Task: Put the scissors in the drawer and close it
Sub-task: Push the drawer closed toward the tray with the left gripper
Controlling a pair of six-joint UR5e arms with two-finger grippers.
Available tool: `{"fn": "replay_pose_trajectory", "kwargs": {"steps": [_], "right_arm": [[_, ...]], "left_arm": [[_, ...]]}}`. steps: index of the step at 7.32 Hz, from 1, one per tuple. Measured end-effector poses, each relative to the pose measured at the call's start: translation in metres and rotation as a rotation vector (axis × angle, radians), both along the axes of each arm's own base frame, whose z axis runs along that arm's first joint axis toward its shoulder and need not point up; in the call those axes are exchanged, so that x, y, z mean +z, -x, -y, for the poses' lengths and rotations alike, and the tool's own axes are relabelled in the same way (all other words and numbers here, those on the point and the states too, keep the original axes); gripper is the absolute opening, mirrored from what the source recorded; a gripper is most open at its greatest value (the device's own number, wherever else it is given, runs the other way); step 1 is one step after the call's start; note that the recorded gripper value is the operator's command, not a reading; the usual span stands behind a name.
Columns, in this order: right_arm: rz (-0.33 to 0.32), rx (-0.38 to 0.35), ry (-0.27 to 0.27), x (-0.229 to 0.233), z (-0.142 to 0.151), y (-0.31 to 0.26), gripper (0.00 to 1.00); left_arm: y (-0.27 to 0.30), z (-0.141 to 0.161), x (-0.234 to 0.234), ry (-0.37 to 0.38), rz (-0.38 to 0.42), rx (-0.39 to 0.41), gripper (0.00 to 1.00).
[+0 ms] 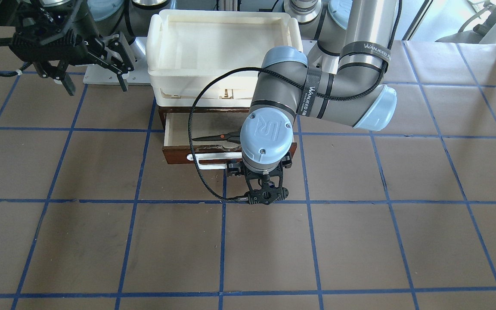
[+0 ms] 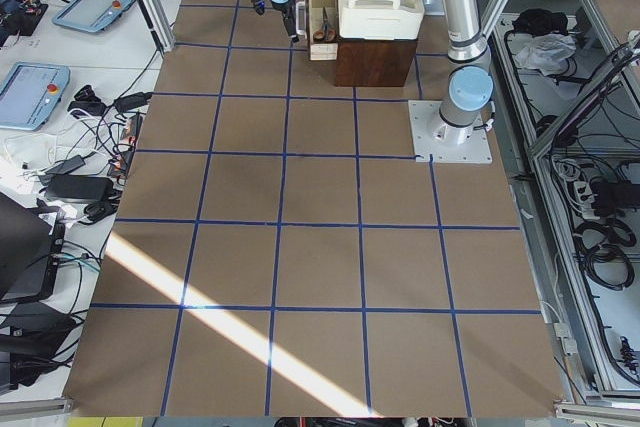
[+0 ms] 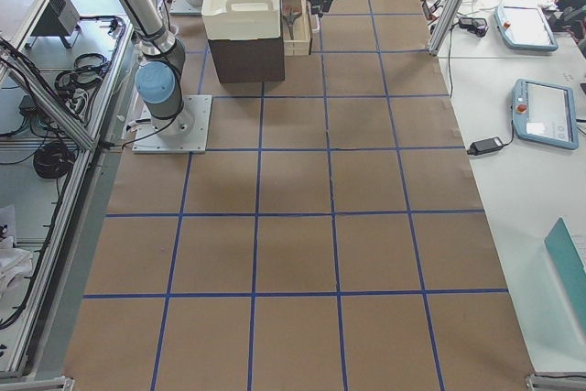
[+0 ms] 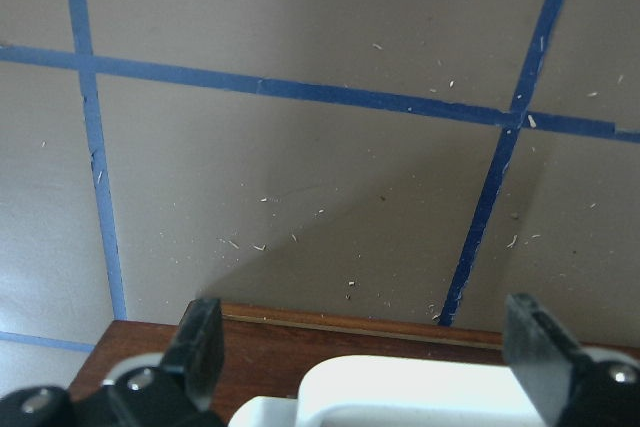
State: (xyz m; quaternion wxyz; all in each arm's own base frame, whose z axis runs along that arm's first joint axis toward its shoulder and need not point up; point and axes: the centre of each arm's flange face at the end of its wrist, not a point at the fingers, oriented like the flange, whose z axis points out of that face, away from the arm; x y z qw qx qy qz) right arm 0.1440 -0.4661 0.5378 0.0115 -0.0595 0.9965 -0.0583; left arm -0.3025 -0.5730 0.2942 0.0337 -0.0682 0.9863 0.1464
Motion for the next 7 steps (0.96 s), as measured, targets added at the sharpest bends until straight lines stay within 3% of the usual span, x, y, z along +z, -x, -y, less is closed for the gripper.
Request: {"fn": "replay_pose_trajectory", "kwargs": {"steps": [7], "right_arm": [[0.002,-0.003,0.0,0.0,0.0,0.0,1.0]], "left_arm": [[-0.006,-0.02,-0.004,-0.134,0.041,-0.001,1.0]]}}
